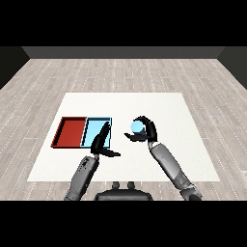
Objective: Pick the blue can and put it in the blue box
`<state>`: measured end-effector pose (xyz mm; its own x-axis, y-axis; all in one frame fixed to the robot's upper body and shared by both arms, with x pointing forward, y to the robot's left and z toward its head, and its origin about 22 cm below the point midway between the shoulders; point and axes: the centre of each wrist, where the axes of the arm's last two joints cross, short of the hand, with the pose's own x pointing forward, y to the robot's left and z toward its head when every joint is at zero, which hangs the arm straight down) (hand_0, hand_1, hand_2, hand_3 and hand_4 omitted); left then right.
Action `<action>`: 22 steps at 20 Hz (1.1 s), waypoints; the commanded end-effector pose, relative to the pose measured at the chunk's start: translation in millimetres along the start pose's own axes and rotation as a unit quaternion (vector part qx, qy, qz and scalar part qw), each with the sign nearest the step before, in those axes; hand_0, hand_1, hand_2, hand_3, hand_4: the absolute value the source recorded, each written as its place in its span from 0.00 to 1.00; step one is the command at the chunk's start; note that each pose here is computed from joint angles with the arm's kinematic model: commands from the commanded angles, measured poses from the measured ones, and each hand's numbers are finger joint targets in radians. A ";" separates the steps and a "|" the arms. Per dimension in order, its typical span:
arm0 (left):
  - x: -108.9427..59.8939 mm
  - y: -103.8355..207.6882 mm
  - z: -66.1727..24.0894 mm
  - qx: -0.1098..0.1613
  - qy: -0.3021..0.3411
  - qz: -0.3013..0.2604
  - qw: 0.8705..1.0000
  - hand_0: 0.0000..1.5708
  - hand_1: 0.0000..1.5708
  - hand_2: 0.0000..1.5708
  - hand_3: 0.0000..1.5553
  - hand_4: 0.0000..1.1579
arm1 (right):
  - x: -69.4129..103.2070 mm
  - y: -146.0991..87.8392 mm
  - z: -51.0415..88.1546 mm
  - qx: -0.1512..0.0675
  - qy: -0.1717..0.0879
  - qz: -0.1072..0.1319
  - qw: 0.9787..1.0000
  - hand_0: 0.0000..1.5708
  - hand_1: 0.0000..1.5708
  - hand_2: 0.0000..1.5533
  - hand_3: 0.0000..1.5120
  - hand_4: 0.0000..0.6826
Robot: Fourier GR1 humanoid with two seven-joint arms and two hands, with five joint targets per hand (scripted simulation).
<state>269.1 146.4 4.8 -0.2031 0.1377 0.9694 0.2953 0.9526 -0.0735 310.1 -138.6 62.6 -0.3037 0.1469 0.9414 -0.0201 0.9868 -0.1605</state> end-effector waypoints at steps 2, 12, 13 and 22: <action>2.4 -10.0 -10.1 -0.010 0.018 0.002 1.000 0.00 0.00 0.00 0.00 0.00 | 18.1 0.9 -6.1 0.009 -0.002 0.002 1.000 0.93 0.93 0.94 0.92 0.89; -33.6 -21.5 -10.4 0.007 0.029 0.006 1.000 0.00 0.00 0.00 0.00 0.00 | 25.1 0.7 0.0 0.027 -0.021 0.005 0.999 0.95 0.95 0.95 0.93 0.89; -14.2 -34.5 -28.3 -0.003 0.030 0.009 0.999 0.00 0.00 0.00 0.00 0.00 | 19.8 15.9 2.9 0.038 -0.025 0.002 0.999 0.95 0.95 0.95 0.93 0.89; -21.8 -32.9 -21.0 0.008 0.041 0.028 0.999 0.00 0.00 0.00 0.00 0.00 | 12.5 17.3 6.4 0.042 -0.020 -0.020 0.999 0.95 0.95 0.94 0.92 0.89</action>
<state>283.5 107.7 -11.2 -0.1102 0.1510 0.9824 0.2930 0.9494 -0.1130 302.9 -117.2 71.5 -0.3436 0.1140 0.9322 -0.0939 0.9835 -0.1548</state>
